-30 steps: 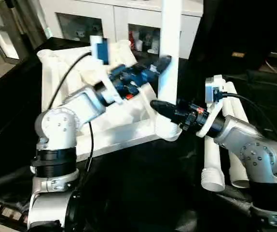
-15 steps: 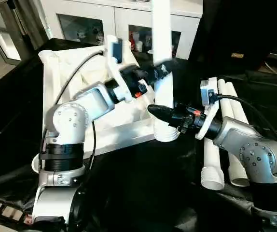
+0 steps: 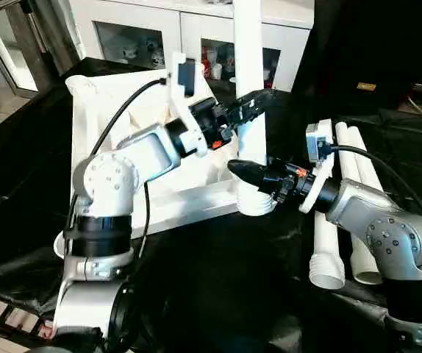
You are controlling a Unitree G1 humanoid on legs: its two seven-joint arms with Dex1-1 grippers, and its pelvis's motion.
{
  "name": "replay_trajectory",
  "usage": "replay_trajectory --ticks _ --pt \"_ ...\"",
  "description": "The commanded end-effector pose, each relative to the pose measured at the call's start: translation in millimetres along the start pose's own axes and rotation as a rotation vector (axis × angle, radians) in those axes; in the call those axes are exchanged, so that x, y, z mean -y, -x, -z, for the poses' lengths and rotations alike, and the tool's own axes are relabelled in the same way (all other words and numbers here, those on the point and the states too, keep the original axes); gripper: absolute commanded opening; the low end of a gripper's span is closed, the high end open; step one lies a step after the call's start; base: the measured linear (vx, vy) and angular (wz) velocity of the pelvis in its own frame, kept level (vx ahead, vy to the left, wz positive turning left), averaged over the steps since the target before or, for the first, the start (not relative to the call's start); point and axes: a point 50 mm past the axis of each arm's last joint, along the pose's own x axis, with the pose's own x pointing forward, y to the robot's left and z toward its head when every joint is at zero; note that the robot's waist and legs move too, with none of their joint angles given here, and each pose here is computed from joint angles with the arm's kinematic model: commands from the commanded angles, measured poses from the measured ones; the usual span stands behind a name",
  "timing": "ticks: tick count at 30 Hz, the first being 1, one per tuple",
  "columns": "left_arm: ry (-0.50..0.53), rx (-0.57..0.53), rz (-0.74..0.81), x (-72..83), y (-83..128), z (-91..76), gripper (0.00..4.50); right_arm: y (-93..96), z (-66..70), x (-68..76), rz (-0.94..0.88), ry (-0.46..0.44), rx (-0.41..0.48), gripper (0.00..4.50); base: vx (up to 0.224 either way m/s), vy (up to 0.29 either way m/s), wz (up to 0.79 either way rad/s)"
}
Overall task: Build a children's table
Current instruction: Insert table leg to table base
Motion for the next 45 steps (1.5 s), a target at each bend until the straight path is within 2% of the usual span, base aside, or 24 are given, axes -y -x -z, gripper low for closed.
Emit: replay_trajectory --ticks 1,3,8,9,11,14,16,17,19,24,26,28,32,35,45 --pt "-0.013 -0.037 -0.080 -8.4 0 2.5 2.31 -2.1 -10.8 -6.4 -0.039 0.052 0.034 1.88 0.000 0.000 0.00" --pt "-0.019 -0.044 -0.086 -9.1 0 2.7 2.02 -2.5 -11.4 -6.3 -0.038 0.054 0.035 1.88 0.000 0.000 0.00" --pt "-0.030 -0.050 -0.070 -7.3 -2 4.0 1.89 -3.2 -12.6 -6.4 -0.032 0.066 0.035 1.88 0.000 0.000 0.00" --pt "-0.034 -0.049 -0.068 -7.2 -3 3.3 1.89 -4.0 -13.4 -6.8 -0.034 0.049 0.039 2.23 0.000 0.000 0.00" --pt "-0.039 -0.049 -0.065 -7.1 -3 2.5 1.88 -4.5 -14.1 -8.0 -0.052 0.014 0.043 2.58 0.000 0.000 0.00" --pt "-0.049 -0.053 -0.062 -7.1 -3 1.6 1.88 -4.4 -15.3 -9.6 -0.064 0.024 0.036 2.75 0.000 0.000 0.00" --pt "-0.078 -0.077 -0.046 -6.5 -3 0.6 1.88 -3.6 -15.6 -7.7 -0.039 0.068 -0.010 2.90 0.000 0.000 0.00" --pt "-0.083 -0.083 -0.038 -5.9 -3 0.3 1.88 -2.8 -15.5 -6.3 -0.035 0.059 -0.029 3.02 0.000 0.000 0.00" --pt "-0.095 -0.092 -0.016 -4.2 -3 -0.9 1.88 -0.5 -16.9 -3.4 -0.034 0.035 -0.066 3.02 0.000 0.000 0.00" --pt "-0.110 -0.090 0.017 -1.5 -3 -2.8 1.88 1.6 -19.9 -1.8 -0.048 0.012 -0.091 3.02 0.000 0.000 0.00" --pt "-0.132 -0.099 0.082 4.3 -2 -2.7 1.88 3.0 -21.9 1.0 -0.046 -0.012 -0.120 3.02 0.000 0.000 0.00" --pt "-0.133 -0.101 0.107 7.2 -2 -2.9 1.88 3.6 -19.7 1.1 -0.058 -0.021 -0.175 3.02 0.000 0.000 0.00" --pt "-0.142 -0.110 0.148 11.9 -2 -2.2 1.88 3.1 -16.8 -0.2 -0.078 -0.032 -0.213 3.02 0.000 0.000 0.00" --pt "-0.147 -0.115 0.174 15.1 -2 -1.6 1.88 2.9 -10.8 -1.6 -0.084 -0.037 -0.273 3.02 0.000 0.000 0.00" --pt "-0.146 -0.115 0.205 17.6 -3 -1.6 1.88 1.3 -11.8 -2.6 -0.098 -0.048 -0.264 3.02 0.000 0.000 0.00"
